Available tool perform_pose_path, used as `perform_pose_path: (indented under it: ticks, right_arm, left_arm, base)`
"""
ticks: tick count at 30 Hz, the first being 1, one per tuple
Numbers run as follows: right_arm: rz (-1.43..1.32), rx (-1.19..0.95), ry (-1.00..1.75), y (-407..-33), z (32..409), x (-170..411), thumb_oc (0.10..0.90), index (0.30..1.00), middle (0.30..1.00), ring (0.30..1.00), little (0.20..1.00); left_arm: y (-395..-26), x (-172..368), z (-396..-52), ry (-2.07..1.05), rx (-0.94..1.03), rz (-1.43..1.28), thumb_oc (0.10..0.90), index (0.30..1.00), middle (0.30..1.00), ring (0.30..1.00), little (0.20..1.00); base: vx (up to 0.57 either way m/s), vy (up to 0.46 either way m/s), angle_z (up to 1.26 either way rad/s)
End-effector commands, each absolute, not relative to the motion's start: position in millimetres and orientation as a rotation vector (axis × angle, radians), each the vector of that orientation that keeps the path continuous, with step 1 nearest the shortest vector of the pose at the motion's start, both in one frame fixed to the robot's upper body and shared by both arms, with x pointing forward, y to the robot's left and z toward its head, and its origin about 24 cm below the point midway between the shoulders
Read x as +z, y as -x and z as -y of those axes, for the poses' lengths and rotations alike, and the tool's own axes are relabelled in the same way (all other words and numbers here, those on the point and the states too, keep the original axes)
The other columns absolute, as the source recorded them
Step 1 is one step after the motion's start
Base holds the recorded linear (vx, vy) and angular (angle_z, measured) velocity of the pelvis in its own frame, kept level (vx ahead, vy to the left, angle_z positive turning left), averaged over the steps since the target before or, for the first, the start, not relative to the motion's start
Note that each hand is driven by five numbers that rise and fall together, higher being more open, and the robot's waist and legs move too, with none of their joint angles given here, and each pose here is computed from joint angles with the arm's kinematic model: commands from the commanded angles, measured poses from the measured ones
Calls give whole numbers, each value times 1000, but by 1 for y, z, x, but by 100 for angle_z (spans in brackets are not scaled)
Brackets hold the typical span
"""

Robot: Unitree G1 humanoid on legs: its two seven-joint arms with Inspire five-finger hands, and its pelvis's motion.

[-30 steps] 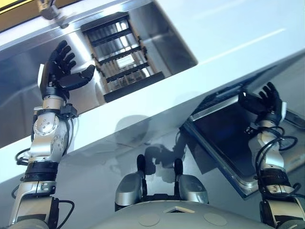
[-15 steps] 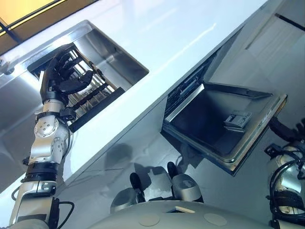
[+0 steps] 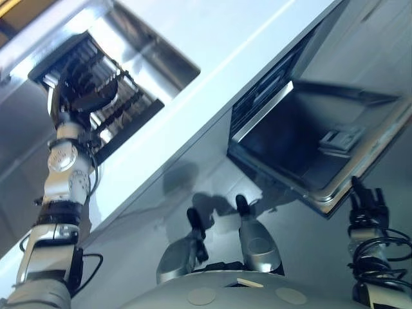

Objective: Pick up plates and place into dishwasher.

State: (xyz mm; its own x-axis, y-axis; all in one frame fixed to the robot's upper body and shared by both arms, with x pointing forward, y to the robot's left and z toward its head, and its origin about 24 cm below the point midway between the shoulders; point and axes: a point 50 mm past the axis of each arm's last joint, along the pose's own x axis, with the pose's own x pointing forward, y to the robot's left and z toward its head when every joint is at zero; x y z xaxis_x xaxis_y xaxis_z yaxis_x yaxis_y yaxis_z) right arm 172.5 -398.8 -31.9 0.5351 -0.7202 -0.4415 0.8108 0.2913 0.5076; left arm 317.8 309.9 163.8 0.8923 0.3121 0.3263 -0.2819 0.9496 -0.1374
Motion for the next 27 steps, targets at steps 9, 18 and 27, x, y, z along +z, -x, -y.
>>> perform_pose_path:
  ticks: [9, 18, 27]
  right_arm:
    - [221, 87, -1014, -312, 302, 69, 800, 900, 900, 900, 900]
    - [561, 1139, -724, -298, 137, 221, 800, 900, 900, 900, 900]
    - [746, 1422, -584, -252, 84, 275, 800, 900, 900, 900, 900]
  left_arm:
    - [-325, 253, -284, 101, 263, 724, 800, 900, 900, 900, 900]
    - [-321, 242, -288, 66, 281, 726, 800, 900, 900, 900, 900]
    - [-322, 236, -294, 77, 292, 695, 800, 900, 900, 900, 900]
  base:
    - [-49, 14, -6]
    - [21, 34, -39]
    - [62, 56, -17]
